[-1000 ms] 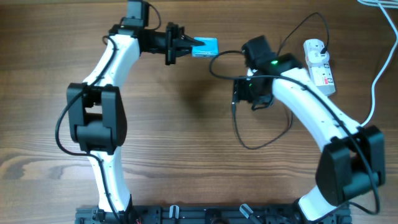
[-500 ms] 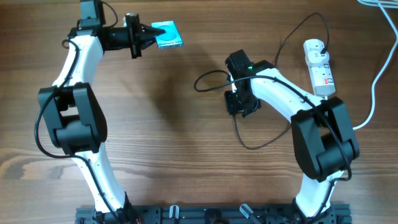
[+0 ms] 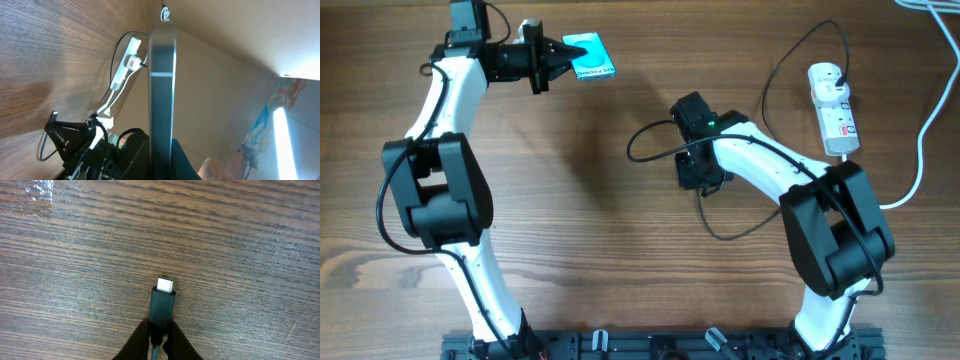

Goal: Plug charger to phone and switch on socket
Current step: 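Grasp the black USB-C plug with the right gripper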

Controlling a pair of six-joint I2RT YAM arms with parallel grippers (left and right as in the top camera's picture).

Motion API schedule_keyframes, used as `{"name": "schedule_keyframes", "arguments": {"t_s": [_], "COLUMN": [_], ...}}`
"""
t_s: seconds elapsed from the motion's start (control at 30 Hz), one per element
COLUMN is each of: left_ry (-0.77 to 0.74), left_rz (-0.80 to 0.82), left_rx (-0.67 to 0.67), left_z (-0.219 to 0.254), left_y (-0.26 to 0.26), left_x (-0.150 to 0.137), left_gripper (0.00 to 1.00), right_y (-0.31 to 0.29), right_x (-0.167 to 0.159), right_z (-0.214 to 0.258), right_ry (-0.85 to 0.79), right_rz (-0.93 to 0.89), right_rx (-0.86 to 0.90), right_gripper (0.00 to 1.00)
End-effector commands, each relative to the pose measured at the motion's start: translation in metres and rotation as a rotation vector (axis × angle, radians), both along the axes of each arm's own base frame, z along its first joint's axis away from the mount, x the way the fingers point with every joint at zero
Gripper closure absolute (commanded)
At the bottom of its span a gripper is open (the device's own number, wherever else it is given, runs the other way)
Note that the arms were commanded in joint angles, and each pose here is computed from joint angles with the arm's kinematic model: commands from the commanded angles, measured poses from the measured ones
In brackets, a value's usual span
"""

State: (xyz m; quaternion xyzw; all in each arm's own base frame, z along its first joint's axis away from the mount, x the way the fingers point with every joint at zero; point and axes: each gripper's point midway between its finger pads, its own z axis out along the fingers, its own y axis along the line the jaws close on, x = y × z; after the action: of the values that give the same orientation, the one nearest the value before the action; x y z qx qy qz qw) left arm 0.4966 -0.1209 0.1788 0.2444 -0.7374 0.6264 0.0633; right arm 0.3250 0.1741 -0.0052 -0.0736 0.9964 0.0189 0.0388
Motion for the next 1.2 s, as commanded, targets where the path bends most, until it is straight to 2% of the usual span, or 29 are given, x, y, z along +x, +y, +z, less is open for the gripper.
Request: {"name": "schedule_keyframes", "arguments": {"t_s": [0.0,0.23,0.33,0.4,0.5,0.7,0.87,0.93,1.17], "left_ry": [-0.080,-0.080,-0.080,-0.080,-0.080,-0.080,-0.086,-0.107,-0.293], "left_rz": [-0.018,-0.018,-0.018,-0.018,-0.018,-0.018,-0.019,-0.024,-0.084], "left_rx": [-0.006,-0.006,-0.006,-0.006,-0.006,-0.006,-0.004,0.000,0.003], "left_z": [0.021,0.021,0.021,0.021,0.021,0.021,0.021,0.021,0.027], "left_y": [-0.001,-0.001,-0.001,-0.001,-0.001,-0.001,-0.002,-0.002,-0.007], "left_x": [-0.003,-0.003,-0.003,-0.003,-0.003,-0.003,-0.003,-0.003,-0.007], "left_gripper": [0.96,0.96,0.96,0.96,0.96,0.96,0.96,0.96,0.96], "right_y": [-0.012,-0.006,-0.010,-0.010,-0.009,-0.007,-0.005,-0.004,0.003], "right_x": [-0.025,-0.036,-0.043,-0.044,-0.043,-0.035,-0.029,-0.028,-0.015], "right_z": [-0.026,-0.027,-0.027,-0.027,-0.027,-0.027,-0.027,-0.027,-0.016], "right_ry": [0.079,0.131,0.160,0.162,0.159,0.123,0.097,0.094,0.037], "right_rz": [-0.021,-0.047,-0.073,-0.091,-0.095,-0.067,-0.029,-0.029,0.014], "right_rx": [-0.044,-0.003,-0.019,-0.021,-0.019,-0.011,-0.002,-0.001,0.029], "right_gripper": [0.85,0.85,0.75,0.76,0.83,0.84,0.88,0.96,0.96]}}
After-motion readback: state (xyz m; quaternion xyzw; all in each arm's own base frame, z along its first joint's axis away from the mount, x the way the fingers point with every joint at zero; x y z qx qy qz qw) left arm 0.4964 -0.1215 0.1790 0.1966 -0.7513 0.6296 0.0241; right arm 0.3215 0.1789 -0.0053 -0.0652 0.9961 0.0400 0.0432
